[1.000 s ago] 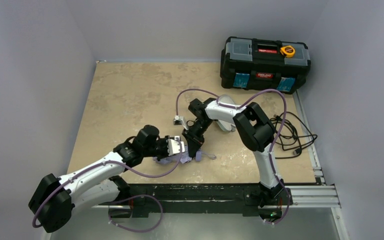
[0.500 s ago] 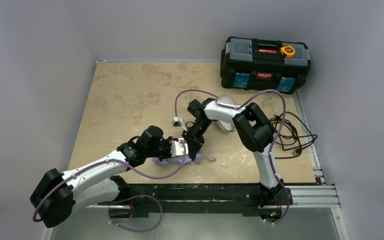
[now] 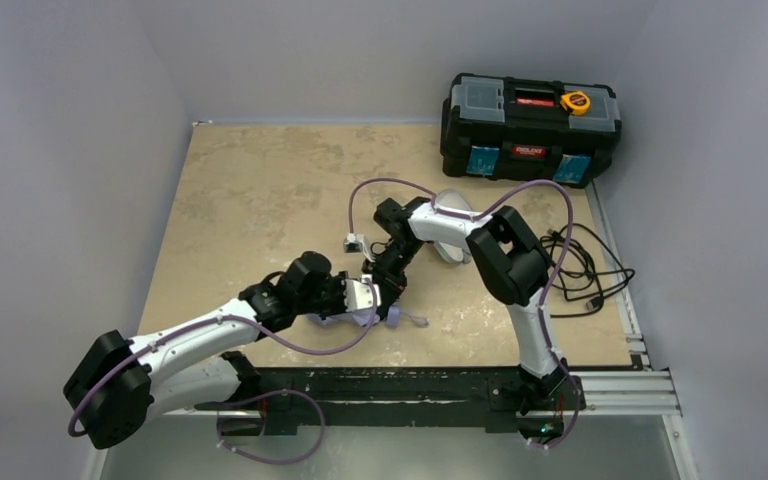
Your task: Open the umbrella
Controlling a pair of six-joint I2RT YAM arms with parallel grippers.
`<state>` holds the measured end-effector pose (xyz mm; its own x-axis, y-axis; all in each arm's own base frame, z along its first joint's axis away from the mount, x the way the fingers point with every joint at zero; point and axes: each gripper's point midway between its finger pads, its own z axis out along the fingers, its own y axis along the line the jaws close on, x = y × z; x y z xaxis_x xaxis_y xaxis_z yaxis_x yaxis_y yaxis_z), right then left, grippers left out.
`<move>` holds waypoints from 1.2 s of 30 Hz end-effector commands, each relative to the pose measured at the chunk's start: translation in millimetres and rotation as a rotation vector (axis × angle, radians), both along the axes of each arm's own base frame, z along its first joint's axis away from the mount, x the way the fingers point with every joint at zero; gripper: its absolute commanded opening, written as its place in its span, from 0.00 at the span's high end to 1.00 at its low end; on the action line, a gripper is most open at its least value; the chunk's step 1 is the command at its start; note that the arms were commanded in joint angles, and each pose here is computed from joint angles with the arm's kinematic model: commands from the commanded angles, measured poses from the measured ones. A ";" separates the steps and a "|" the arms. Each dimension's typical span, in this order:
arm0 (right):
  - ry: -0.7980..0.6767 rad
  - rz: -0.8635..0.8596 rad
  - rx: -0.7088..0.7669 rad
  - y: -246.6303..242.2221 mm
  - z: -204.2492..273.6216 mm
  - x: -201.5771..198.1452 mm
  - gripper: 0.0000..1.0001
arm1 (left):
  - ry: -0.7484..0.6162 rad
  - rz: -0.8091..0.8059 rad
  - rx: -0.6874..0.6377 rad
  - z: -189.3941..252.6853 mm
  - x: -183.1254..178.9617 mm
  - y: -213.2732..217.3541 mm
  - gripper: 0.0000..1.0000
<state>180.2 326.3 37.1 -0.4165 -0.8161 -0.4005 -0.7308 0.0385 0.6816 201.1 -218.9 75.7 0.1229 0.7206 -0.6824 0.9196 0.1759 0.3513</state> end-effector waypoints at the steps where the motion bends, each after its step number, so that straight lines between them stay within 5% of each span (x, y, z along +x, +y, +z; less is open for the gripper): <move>1: -0.076 0.037 0.047 5.5 16.9 -7.8 1.00 | -0.096 0.168 -0.063 22.3 29.1 5.6 1.00; 11: -0.083 0.092 0.045 0.8 14.4 -27.6 1.00 | -0.150 0.292 -0.099 30.7 48.2 16.4 1.00; 22: -0.106 0.113 0.083 -3.8 27.2 -33.2 0.98 | -0.031 0.382 -0.156 34.0 42.6 31.3 1.00; 26: -0.131 0.045 0.120 9.7 47.6 -20.0 0.46 | 0.012 0.230 -0.164 36.0 25.1 17.5 1.00; 27: -0.139 0.026 0.140 13.9 55.3 -14.4 0.43 | 0.019 0.182 -0.179 41.0 19.2 12.5 0.94; 29: -0.137 -0.007 0.155 17.7 68.1 -5.9 0.41 | 0.053 0.160 -0.217 53.0 11.8 7.8 0.60; 30: -0.133 -0.016 0.158 17.9 72.8 -3.3 0.41 | 0.081 0.176 -0.242 60.6 10.1 7.7 0.52; 36: -0.136 -0.097 0.131 -4.5 78.8 15.3 0.30 | 0.198 0.319 -0.421 105.9 4.4 32.9 0.23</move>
